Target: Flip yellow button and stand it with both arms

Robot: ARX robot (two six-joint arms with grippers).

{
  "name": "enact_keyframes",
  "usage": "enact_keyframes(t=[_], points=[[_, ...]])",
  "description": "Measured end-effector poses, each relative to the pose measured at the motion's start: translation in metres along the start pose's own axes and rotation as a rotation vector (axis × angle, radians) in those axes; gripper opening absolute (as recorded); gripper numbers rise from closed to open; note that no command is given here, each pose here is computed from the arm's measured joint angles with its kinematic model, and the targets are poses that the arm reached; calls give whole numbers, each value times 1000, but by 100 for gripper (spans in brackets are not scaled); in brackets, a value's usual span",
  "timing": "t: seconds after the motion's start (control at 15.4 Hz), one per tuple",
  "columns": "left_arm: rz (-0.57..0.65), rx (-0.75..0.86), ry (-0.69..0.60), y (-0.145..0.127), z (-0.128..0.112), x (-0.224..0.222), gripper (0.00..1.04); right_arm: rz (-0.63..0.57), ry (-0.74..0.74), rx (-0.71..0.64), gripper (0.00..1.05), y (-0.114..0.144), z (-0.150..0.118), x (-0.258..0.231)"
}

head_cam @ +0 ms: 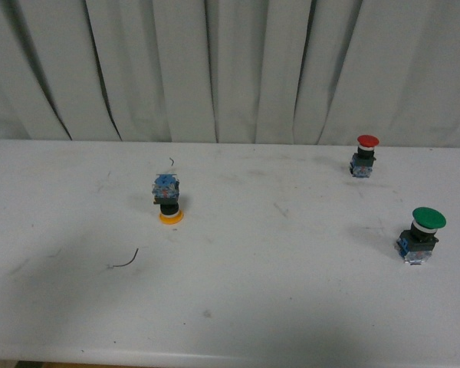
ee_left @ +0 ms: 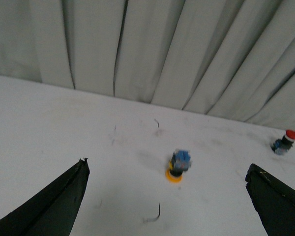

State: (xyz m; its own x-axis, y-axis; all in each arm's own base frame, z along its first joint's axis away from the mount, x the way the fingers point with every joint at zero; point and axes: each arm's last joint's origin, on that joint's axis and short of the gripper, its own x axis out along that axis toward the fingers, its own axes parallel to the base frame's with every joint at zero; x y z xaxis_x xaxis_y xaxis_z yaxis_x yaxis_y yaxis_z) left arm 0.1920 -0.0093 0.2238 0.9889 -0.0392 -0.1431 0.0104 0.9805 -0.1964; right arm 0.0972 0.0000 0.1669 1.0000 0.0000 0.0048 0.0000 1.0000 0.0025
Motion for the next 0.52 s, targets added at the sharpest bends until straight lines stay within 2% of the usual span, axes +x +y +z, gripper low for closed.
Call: enact_keyframes(t=[0.06,0.13,0.32,0.52], points=[[-24,4,1,-6,10,29,98,0,0,0,98,0,0,0],[-34,14,55,-14,13,65,98,0,0,0,98,0,0,0],[-36,57,277,-34,-14,162,98,0,0,0,98,0,0,0],[-85,111,366,-64,-32,210,98,0,0,0,98,0,0,0]])
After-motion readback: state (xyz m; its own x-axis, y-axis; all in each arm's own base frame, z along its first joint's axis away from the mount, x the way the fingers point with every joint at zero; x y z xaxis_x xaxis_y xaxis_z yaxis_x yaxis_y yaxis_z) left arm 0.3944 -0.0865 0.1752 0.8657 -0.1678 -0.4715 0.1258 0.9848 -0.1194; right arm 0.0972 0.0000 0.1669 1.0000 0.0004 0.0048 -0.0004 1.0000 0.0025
